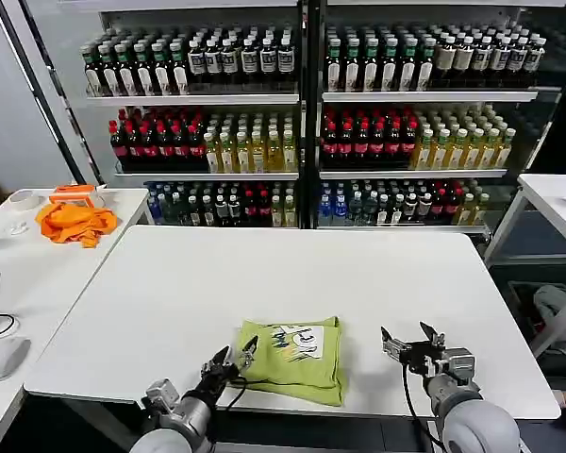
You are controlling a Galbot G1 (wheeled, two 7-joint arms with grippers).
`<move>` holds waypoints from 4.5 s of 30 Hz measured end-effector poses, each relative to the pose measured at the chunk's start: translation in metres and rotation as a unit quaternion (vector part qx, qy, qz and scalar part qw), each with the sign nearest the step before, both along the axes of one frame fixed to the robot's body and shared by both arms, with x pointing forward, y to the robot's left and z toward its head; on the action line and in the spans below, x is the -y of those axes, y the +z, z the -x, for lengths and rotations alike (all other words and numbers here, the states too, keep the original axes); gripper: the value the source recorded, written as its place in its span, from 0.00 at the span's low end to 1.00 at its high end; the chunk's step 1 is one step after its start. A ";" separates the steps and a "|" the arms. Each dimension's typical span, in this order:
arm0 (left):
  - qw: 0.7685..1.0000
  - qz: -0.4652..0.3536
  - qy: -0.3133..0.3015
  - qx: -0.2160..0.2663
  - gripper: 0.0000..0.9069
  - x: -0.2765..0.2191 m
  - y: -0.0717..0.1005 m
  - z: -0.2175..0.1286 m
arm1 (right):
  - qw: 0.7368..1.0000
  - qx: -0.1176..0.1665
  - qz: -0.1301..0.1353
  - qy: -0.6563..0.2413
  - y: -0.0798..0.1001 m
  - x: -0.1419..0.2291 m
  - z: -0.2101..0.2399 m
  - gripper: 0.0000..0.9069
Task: Fold and organize the clothes.
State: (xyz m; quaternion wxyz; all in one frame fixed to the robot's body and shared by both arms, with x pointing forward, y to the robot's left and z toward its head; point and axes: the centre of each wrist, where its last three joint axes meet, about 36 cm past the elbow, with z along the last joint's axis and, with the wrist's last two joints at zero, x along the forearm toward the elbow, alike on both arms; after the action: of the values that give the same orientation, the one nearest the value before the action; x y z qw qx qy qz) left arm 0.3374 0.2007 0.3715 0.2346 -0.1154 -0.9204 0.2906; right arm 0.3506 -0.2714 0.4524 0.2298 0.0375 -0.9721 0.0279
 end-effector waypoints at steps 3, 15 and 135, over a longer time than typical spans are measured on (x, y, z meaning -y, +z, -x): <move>1.000 -0.002 -0.014 -0.001 1.00 0.004 -0.003 -0.003 | 1.000 0.000 -0.001 -0.001 0.000 -0.001 0.003 1.00; 0.999 0.009 -0.053 -0.006 0.02 0.004 -0.010 -0.022 | 1.000 -0.002 -0.002 -0.006 0.000 0.000 0.009 1.00; 0.967 -0.154 -0.062 0.194 1.00 -0.020 0.033 -0.089 | 0.976 0.005 -0.201 0.086 -0.001 -0.071 -0.103 1.00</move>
State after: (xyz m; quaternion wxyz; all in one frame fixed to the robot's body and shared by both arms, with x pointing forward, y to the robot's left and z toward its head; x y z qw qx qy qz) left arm 0.4266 0.2208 0.4041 0.0842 -0.1887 -0.9730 0.1029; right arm 0.4539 -0.2003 0.4510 0.2091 0.1667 -0.9521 -0.1481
